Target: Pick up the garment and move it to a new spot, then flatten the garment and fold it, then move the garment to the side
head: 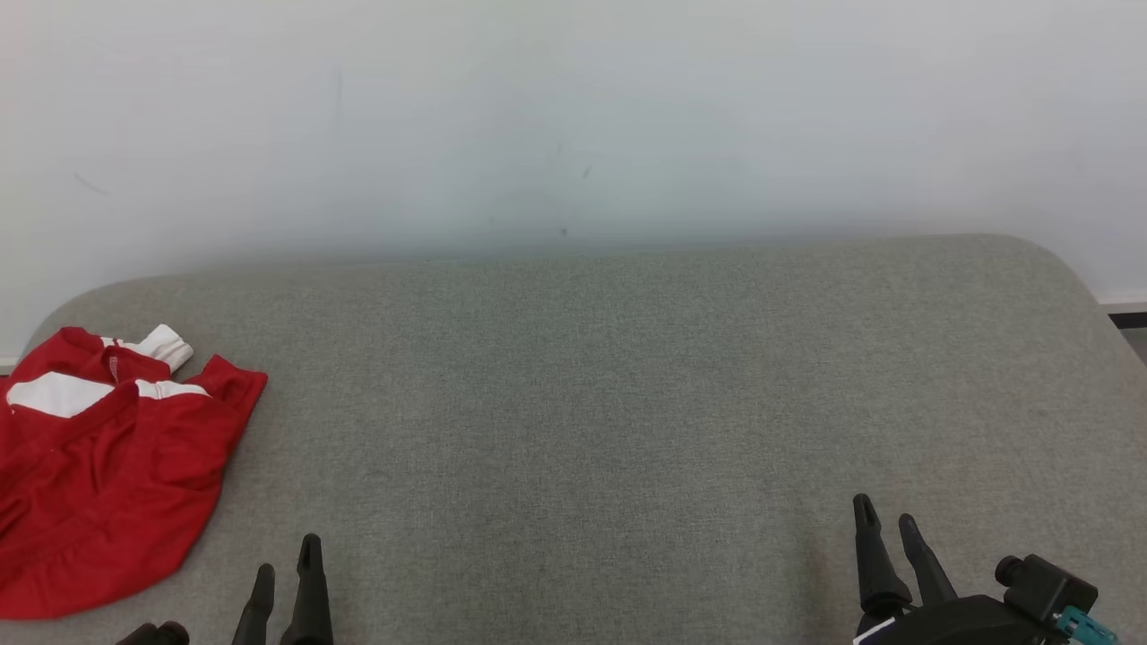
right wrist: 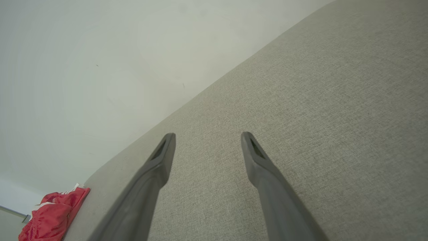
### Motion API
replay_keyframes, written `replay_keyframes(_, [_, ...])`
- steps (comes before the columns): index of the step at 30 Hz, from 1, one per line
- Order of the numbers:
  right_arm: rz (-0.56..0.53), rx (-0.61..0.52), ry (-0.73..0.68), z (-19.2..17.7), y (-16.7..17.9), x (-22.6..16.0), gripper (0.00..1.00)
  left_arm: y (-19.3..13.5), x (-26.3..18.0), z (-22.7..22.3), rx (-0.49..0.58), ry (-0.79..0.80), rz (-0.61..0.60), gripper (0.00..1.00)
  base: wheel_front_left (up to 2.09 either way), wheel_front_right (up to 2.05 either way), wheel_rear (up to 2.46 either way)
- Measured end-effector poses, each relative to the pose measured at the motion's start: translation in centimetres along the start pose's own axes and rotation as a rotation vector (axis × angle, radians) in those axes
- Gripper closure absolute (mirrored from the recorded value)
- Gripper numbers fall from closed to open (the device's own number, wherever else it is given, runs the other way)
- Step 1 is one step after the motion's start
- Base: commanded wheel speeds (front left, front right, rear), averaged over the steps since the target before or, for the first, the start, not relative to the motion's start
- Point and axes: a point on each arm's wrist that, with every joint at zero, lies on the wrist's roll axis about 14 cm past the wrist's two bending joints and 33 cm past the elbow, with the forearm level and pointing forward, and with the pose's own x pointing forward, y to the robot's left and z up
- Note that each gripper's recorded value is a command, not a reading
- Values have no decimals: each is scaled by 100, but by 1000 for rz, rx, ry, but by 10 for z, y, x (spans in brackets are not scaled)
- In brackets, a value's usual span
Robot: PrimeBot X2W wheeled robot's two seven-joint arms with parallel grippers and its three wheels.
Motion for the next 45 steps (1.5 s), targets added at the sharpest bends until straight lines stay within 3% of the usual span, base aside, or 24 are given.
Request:
replay_keyframes(20, [40, -226, 21, -9, 6, -10, 0, -2, -10, 7, 269, -51, -28, 0, 0, 0, 0])
replay_keyframes(45, [92, -448, 40, -17, 14, -12, 0, -4, -14, 11, 461, -93, -48, 0, 0, 0, 0])
